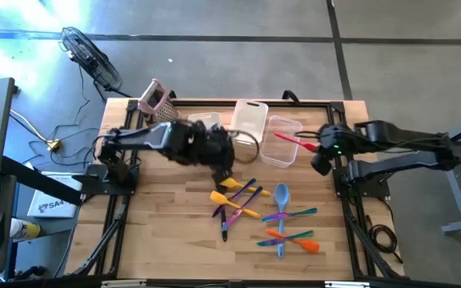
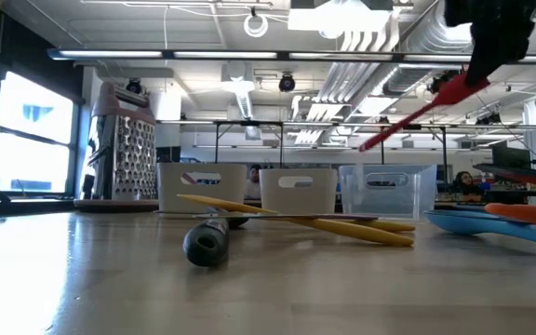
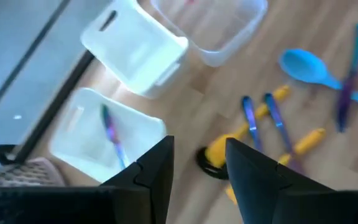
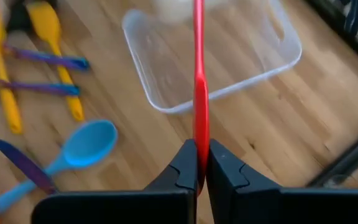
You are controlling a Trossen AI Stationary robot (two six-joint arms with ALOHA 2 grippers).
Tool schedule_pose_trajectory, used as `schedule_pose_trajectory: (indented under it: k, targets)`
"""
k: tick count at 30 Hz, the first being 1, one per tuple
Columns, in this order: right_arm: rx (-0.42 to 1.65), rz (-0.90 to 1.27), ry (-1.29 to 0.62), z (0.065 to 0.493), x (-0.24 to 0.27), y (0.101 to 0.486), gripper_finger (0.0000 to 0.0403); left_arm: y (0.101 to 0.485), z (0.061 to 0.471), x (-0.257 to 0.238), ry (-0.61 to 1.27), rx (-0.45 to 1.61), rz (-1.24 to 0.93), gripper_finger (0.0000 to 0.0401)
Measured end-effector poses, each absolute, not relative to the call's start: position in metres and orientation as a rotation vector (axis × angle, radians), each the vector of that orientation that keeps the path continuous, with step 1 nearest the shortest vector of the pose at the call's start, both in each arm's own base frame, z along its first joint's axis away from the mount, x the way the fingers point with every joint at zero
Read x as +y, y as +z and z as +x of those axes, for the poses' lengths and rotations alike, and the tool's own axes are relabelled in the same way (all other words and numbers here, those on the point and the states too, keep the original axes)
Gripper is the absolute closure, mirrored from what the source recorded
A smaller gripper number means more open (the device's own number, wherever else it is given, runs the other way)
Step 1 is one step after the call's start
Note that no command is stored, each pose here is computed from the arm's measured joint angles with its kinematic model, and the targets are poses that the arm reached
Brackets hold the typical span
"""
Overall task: Pick & Place Kitchen Items
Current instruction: Put the red spatula into the transparent bin
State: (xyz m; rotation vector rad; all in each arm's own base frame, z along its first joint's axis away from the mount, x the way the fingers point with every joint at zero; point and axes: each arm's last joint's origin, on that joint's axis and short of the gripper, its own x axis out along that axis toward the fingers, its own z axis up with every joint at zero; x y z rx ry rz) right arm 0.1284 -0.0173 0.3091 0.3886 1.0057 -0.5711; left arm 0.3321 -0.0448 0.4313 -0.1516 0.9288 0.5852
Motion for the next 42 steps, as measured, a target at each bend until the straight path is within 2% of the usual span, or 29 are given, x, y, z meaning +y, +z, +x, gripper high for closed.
schedule_pose_trajectory:
  k: [11,16,21,34,42]
  targets:
    - [1.185,0.334,-0.713,0.189,-0.045,0.31,0.0399,0.445,0.319,0.026,0.614,0.988,0.026,0.0263]
    - [1.27,0.33,-0.75,0.215,-0.06,0.306,0.0399,0.447,0.314,0.054,0.611,1.023,0.03,0.0263]
    - [1.393,0.327,-0.788,0.218,-0.063,0.297,0.0399,0.448,0.308,0.072,0.556,1.045,-0.007,0.0263]
    - [1.295,0.366,-0.824,0.228,-0.068,0.296,0.0399,0.447,0.304,0.088,0.544,1.077,0.05,0.0263]
    - [1.326,0.364,-0.837,0.235,-0.075,0.287,0.0396,0.447,0.304,0.088,0.539,1.08,0.056,0.0263]
